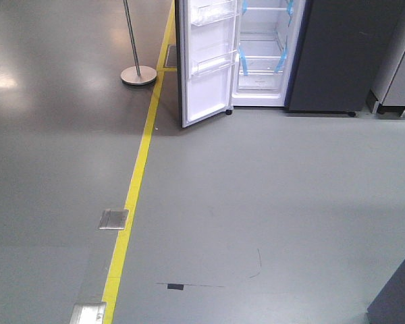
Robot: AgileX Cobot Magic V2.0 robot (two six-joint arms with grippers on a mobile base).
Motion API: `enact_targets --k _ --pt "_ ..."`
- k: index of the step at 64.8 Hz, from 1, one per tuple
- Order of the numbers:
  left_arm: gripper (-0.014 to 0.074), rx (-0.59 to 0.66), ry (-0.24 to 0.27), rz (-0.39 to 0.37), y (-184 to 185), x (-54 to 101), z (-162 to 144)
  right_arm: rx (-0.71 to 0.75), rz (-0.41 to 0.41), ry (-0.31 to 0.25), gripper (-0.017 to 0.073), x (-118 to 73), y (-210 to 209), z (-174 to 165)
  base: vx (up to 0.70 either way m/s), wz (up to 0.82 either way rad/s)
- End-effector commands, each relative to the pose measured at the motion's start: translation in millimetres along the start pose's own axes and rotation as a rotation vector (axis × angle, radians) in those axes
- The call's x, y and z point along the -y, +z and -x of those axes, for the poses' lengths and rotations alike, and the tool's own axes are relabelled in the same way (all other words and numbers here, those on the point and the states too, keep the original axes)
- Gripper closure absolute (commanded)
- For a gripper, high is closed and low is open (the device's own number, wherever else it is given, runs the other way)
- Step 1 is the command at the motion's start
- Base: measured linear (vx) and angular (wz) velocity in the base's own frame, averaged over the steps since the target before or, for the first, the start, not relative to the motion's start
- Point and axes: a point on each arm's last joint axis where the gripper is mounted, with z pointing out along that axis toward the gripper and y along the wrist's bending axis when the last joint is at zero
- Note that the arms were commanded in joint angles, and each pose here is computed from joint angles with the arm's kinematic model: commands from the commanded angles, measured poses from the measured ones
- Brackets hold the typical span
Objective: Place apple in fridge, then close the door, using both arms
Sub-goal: 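Continue driving up to the refrigerator door with the apple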
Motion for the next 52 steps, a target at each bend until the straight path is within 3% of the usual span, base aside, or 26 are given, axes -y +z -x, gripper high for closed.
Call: enact_targets --k 1,52 --pt "0.0599 0.064 -0.008 -0.034 0.7 2.1 0.4 0.095 -0.009 0.004 0.0435 0.2 -4.5 13.6 0.11 -0.04" --pt "0.0599 0.064 -0.008 -0.034 0.7 2.1 0.4 0.096 -0.009 0.004 0.0435 0.2 -4.6 13.6 0.1 -0.03"
